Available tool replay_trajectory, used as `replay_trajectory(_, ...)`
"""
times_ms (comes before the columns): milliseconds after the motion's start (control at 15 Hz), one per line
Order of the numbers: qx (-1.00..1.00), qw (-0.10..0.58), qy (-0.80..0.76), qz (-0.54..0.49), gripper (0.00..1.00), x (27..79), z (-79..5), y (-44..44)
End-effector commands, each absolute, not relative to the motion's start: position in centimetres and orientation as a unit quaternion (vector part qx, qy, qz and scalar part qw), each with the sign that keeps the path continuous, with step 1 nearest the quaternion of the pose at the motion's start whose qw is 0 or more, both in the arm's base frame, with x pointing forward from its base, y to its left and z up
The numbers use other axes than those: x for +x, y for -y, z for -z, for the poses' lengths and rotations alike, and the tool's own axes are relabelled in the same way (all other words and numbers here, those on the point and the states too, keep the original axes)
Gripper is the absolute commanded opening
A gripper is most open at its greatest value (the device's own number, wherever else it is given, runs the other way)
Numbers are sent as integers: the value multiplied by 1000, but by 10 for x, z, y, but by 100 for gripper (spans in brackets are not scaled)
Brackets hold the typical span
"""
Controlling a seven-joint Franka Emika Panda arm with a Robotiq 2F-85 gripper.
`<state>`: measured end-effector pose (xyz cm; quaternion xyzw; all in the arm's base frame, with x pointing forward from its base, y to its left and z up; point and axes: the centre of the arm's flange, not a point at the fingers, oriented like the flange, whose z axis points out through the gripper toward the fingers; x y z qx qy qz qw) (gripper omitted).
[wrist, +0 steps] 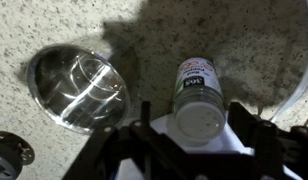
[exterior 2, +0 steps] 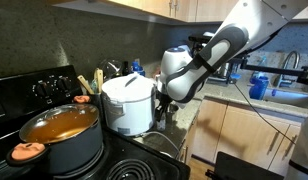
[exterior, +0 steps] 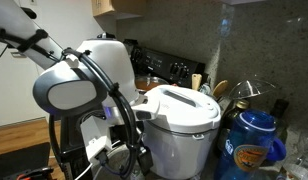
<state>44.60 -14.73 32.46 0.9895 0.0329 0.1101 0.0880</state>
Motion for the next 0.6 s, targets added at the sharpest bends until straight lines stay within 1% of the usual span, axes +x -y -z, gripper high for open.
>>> replay_trajectory(0,988,85,-36,-122,49,452,-325,146)
replay_trajectory(200,988,85,-39,-119,27,452,-326,144)
replay_trajectory(267,989,85,-40,-118,26,453,-326,144)
replay_trajectory(533,990,83,-39,-108,26,453,-331,141)
